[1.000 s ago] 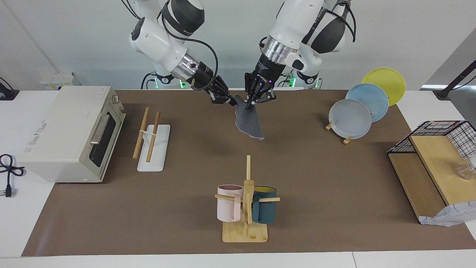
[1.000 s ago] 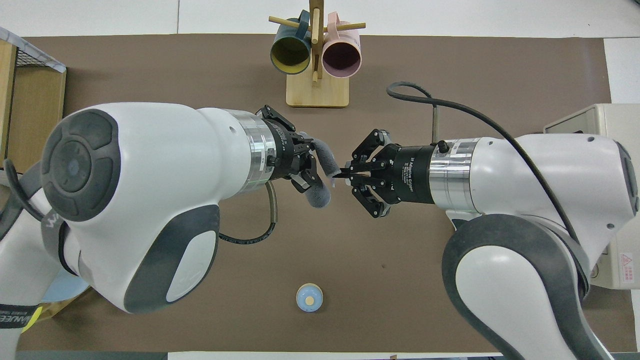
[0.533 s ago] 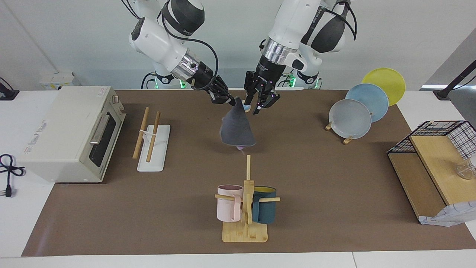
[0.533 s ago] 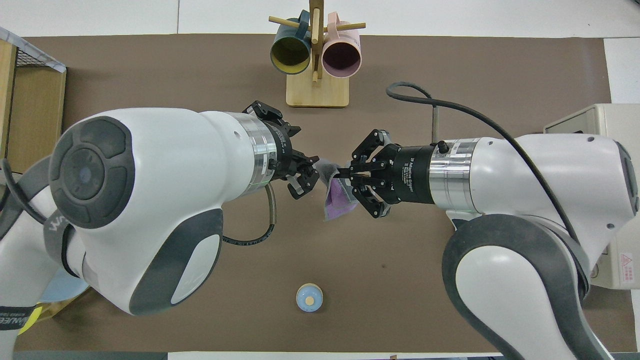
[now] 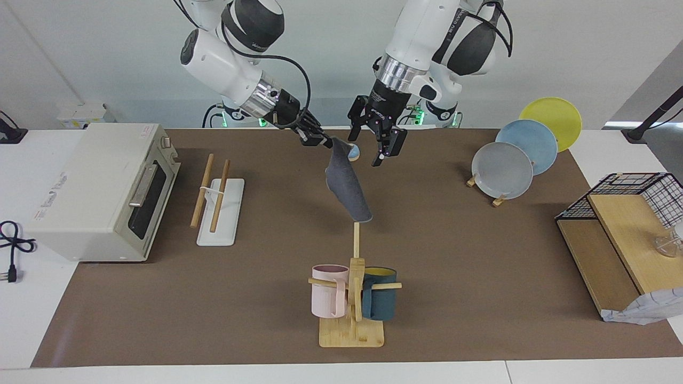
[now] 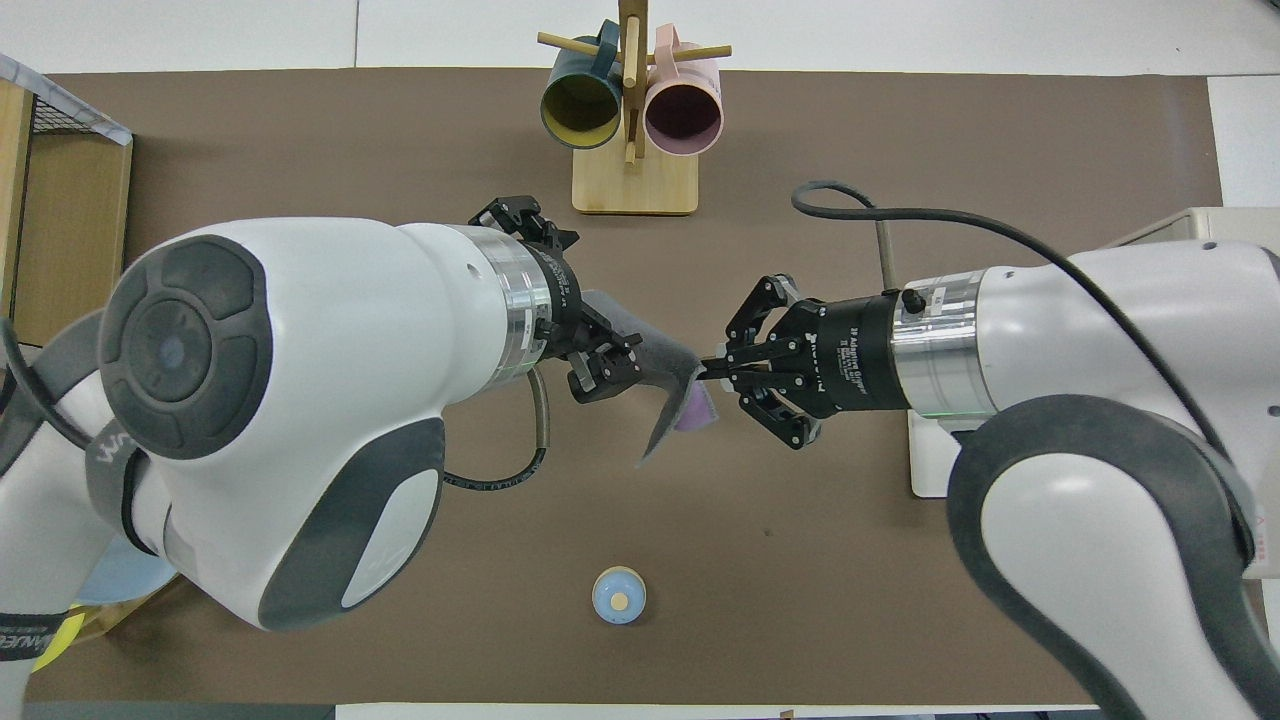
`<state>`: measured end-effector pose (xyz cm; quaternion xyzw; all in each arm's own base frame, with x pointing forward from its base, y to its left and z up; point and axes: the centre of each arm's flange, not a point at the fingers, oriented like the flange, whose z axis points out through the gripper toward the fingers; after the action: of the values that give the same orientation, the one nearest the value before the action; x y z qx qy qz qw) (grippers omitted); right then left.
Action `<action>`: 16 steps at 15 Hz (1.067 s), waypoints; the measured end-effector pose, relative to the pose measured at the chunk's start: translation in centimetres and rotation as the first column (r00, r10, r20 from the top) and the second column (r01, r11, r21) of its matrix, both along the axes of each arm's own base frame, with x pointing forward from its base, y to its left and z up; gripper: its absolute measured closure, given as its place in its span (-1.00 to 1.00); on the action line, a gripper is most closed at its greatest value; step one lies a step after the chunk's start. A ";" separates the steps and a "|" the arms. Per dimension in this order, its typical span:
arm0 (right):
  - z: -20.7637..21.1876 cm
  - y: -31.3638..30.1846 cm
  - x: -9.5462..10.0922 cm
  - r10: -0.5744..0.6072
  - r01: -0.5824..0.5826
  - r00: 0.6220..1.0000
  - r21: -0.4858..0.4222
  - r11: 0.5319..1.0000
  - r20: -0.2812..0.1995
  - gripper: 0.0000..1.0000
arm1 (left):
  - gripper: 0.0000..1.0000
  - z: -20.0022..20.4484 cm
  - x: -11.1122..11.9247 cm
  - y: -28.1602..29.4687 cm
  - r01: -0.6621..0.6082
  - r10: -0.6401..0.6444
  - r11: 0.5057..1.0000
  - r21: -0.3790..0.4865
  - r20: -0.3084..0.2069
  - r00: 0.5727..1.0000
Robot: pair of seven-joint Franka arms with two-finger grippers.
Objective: Fold towel and hang on rack
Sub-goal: 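Carry the towel with the right gripper to the wooden rack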
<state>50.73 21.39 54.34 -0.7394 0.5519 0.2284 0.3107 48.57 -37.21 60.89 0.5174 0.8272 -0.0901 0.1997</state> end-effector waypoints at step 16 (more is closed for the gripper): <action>-1.2 -17.6 -0.5 0.914 -0.784 0.391 -0.479 0.394 0.112 0.96 | -1.00 -4.2 8.7 22.8 0.715 -0.803 0.553 0.427 0.044 0.594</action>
<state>50.26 3.77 53.11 -0.9868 0.0484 0.1152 0.1034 57.24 -14.41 56.65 0.8592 0.4907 0.0495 0.1364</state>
